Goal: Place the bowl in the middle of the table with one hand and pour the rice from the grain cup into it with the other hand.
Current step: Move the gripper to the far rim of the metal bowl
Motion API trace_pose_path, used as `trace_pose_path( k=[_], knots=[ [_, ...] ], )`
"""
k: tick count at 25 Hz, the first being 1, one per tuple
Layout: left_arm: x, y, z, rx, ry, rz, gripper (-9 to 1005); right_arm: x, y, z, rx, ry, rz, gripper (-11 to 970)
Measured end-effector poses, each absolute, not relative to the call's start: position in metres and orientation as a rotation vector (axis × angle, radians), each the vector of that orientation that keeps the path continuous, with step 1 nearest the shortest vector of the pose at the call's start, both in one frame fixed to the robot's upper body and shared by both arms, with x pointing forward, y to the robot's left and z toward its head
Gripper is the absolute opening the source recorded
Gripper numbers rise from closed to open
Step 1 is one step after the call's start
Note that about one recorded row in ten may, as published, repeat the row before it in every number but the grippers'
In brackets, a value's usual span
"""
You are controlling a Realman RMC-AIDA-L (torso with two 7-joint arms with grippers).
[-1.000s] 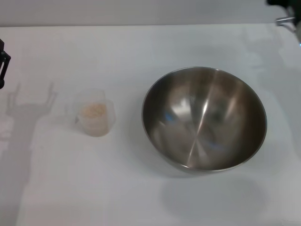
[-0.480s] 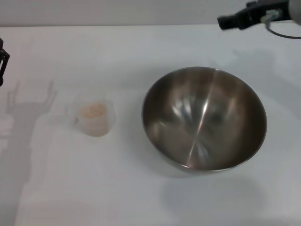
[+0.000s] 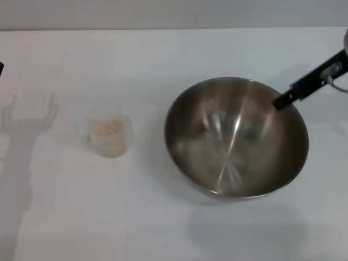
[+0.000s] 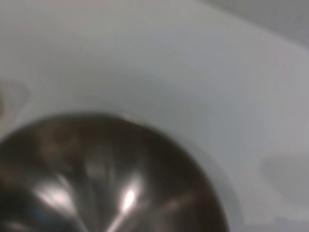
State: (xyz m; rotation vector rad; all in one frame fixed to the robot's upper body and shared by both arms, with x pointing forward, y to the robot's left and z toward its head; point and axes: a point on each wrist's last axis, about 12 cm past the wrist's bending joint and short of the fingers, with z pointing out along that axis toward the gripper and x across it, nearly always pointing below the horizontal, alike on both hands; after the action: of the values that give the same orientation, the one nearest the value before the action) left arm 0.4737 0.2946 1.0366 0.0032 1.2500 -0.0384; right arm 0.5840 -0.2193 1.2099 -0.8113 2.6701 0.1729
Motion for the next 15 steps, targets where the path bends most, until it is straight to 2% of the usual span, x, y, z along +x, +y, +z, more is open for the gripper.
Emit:
trace_pose_path(
  k=[9,14,15],
  knots=[
    [0.477,0.292,1.038,0.009,1.243,-0.045,848,0.589,-0.224,1.176,-0.832,2.739,0.175,770],
    [0.479,0.292,1.039,0.011,1.241,-0.048,846,0.593,-0.226,1.167,-0.817,2.740,0.210,770],
    [0.479,0.292,1.039,0.011,1.240,-0.048,846,0.593,-0.226,1.166,-0.817,2.738,0.214,739]
  ],
)
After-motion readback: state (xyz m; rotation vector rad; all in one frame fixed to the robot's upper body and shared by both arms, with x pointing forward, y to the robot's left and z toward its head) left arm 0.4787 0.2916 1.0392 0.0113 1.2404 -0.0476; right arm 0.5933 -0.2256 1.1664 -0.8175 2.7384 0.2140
